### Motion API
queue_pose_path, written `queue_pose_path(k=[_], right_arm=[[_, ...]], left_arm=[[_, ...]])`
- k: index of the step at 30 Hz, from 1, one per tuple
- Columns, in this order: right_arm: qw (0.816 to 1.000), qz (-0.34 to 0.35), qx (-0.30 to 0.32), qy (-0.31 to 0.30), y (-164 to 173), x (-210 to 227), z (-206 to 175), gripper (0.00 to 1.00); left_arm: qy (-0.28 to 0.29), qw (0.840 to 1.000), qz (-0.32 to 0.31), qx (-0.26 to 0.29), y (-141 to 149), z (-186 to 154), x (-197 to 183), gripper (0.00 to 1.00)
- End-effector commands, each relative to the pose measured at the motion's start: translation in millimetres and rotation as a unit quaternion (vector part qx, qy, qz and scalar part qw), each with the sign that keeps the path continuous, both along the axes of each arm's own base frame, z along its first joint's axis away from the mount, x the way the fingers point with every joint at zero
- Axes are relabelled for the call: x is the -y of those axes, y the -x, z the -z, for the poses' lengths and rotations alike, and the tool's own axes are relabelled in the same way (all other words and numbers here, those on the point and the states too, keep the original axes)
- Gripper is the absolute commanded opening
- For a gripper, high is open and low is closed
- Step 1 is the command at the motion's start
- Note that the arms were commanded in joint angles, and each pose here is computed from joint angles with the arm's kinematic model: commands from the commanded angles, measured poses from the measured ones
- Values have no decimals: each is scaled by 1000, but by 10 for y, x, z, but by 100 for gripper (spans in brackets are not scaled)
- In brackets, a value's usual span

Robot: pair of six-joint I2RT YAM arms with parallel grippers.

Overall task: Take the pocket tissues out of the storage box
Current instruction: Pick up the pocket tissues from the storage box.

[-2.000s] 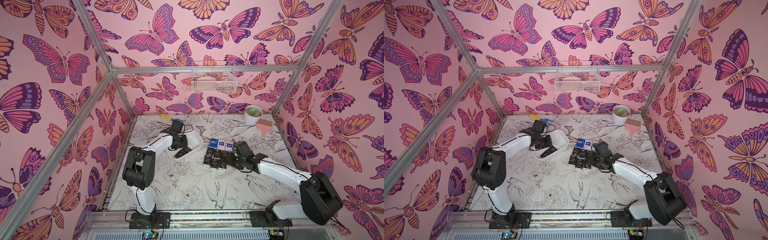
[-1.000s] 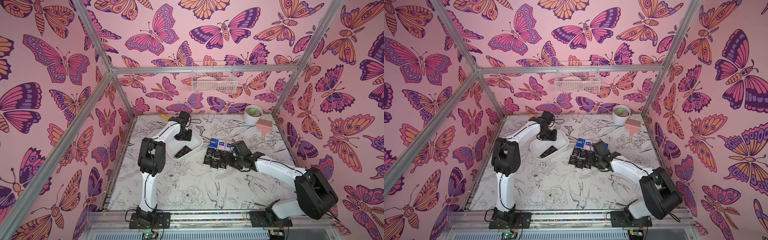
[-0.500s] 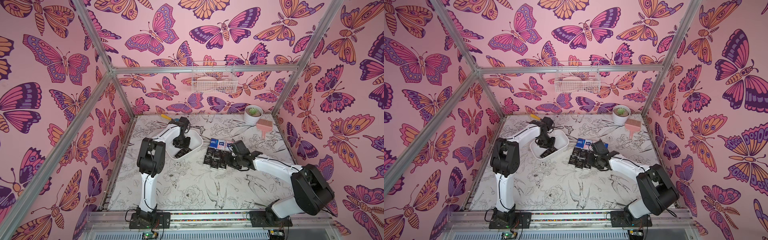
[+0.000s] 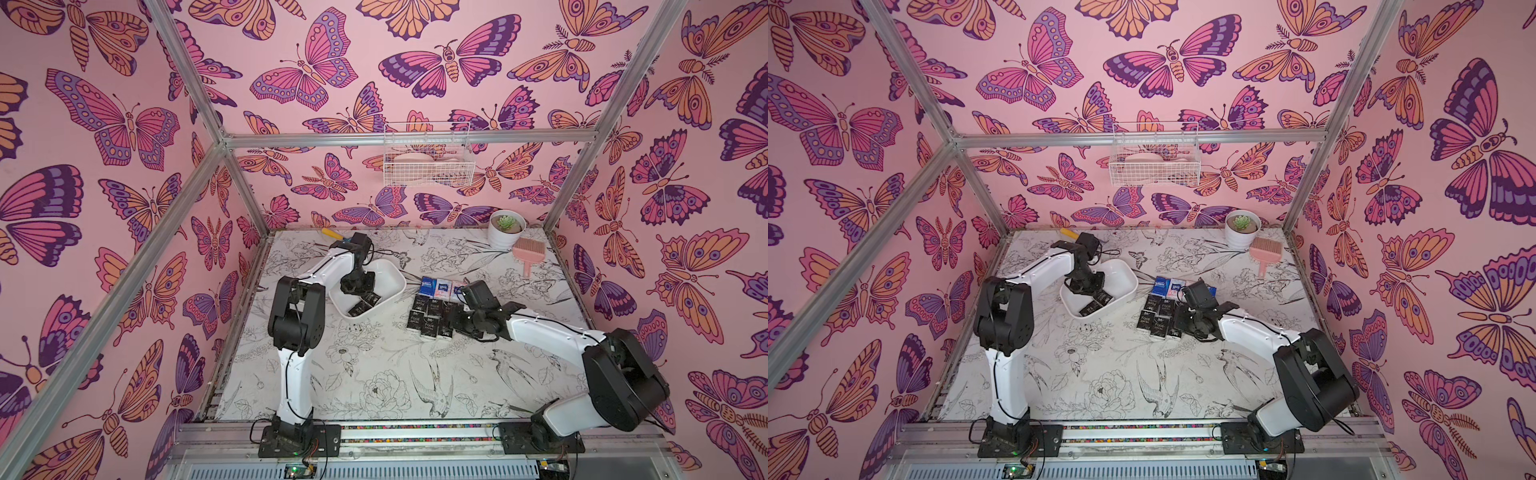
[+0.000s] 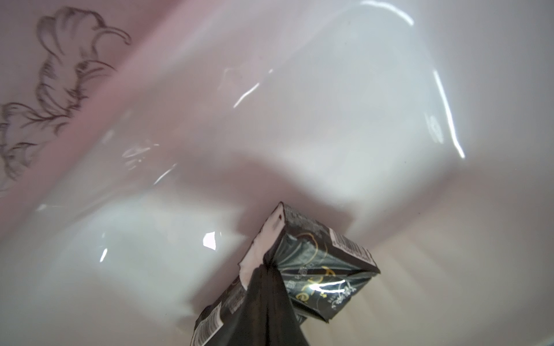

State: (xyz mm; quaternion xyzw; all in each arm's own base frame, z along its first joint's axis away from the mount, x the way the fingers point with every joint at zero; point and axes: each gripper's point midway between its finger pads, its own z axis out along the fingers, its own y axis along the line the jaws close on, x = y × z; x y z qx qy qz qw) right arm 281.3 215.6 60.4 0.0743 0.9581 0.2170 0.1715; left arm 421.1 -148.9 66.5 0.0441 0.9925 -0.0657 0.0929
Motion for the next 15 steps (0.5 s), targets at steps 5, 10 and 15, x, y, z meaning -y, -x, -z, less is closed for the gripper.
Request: queue_pose_path(k=[5,10,15], right_arm=[[1000,-2,10,-1,2,34,-86,56],[1000,-3,12,18,-8,123,-134,56],[999,14,-4,35,-12,404,-137,55]], left_arm=[[27,997,-13,68,-15,-580,-5,0],[57,994,17,95,200,-905,270,3],[65,989,97,90,683,-912,808,4]])
